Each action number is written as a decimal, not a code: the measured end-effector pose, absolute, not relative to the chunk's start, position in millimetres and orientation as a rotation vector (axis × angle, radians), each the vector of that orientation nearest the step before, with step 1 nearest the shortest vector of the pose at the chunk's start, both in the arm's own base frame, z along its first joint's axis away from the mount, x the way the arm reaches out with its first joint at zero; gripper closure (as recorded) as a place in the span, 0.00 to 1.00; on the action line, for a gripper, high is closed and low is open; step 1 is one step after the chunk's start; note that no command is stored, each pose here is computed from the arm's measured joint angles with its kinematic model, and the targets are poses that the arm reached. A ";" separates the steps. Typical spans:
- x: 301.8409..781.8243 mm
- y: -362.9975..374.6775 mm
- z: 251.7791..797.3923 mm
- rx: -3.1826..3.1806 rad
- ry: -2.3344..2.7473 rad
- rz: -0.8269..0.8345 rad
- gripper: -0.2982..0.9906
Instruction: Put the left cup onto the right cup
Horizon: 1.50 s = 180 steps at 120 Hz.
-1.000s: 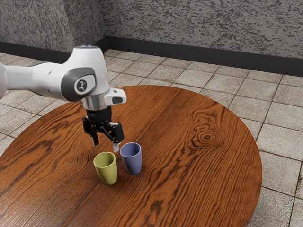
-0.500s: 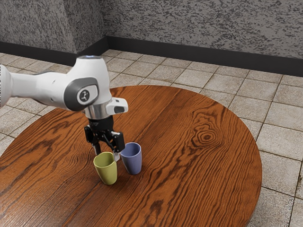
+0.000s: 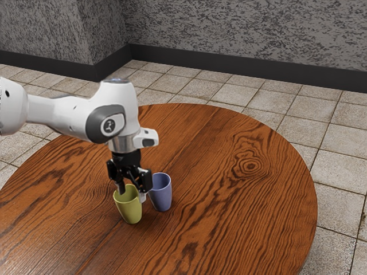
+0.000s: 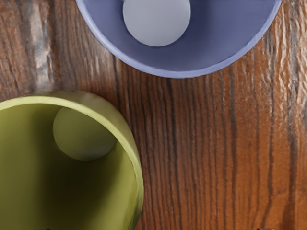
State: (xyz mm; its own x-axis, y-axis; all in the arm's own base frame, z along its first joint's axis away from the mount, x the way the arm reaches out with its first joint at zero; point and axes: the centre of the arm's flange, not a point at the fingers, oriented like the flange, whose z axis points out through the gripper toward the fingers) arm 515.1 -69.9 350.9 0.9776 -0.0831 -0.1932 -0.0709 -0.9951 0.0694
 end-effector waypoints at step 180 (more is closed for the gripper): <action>518.0 -56.7 318.1 3.063 -0.070 -0.312 0.80</action>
